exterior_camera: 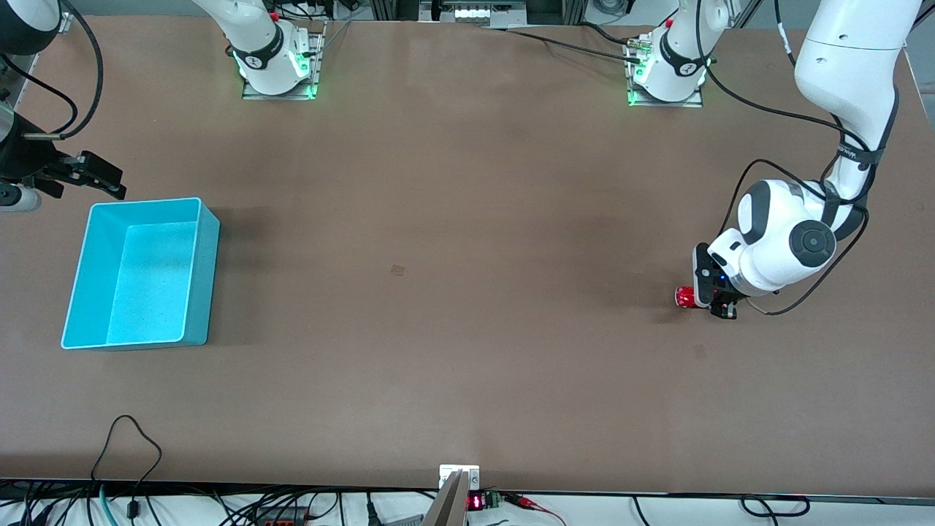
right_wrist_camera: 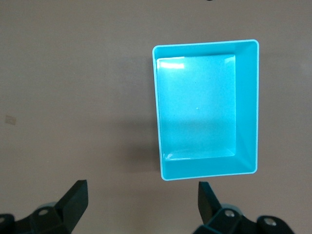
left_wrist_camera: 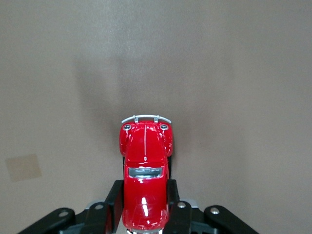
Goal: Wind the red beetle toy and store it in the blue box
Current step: 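Pull the held car backward along the table with the left gripper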
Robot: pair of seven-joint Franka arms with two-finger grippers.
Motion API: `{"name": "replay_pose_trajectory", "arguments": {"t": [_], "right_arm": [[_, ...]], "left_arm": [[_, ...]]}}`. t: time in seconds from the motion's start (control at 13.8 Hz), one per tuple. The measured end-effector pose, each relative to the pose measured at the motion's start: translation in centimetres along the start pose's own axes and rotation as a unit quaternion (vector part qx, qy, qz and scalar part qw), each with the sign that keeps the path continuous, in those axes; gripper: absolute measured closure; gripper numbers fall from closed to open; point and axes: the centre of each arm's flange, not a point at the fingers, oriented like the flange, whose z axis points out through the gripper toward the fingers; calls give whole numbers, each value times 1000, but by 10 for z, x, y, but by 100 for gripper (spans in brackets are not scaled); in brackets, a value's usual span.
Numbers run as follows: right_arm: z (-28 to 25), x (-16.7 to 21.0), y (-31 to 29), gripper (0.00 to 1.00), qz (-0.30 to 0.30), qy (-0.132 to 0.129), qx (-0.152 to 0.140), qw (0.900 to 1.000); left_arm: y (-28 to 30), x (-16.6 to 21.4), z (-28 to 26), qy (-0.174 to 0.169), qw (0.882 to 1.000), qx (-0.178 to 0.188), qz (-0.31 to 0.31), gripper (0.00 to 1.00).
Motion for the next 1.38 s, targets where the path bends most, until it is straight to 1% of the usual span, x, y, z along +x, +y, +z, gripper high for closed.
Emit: {"name": "replay_pose_trajectory", "arguments": {"t": [0.15, 0.36, 0.65, 0.87, 1.02, 1.38], "right_arm": [[-1, 0, 0, 0, 0, 2, 0, 1000], [-4, 1, 0, 0, 0, 5, 0, 1000], [-6, 1, -1, 0, -1, 6, 0, 1000], [-6, 1, -1, 0, -1, 6, 0, 1000], [-6, 1, -1, 0, -1, 6, 0, 1000], [-6, 1, -1, 0, -1, 6, 0, 1000]], "left_arm": [[1, -15, 0, 0, 1000, 0, -9, 60], [3, -49, 0, 0, 1000, 2, 0, 60], [9, -118, 1, 0, 1000, 7, 1, 60], [15, -154, 1, -1, 1000, 11, -12, 60], [17, -166, 1, -1, 1000, 12, -6, 60], [16, -170, 1, -1, 1000, 13, 15, 60]]}}
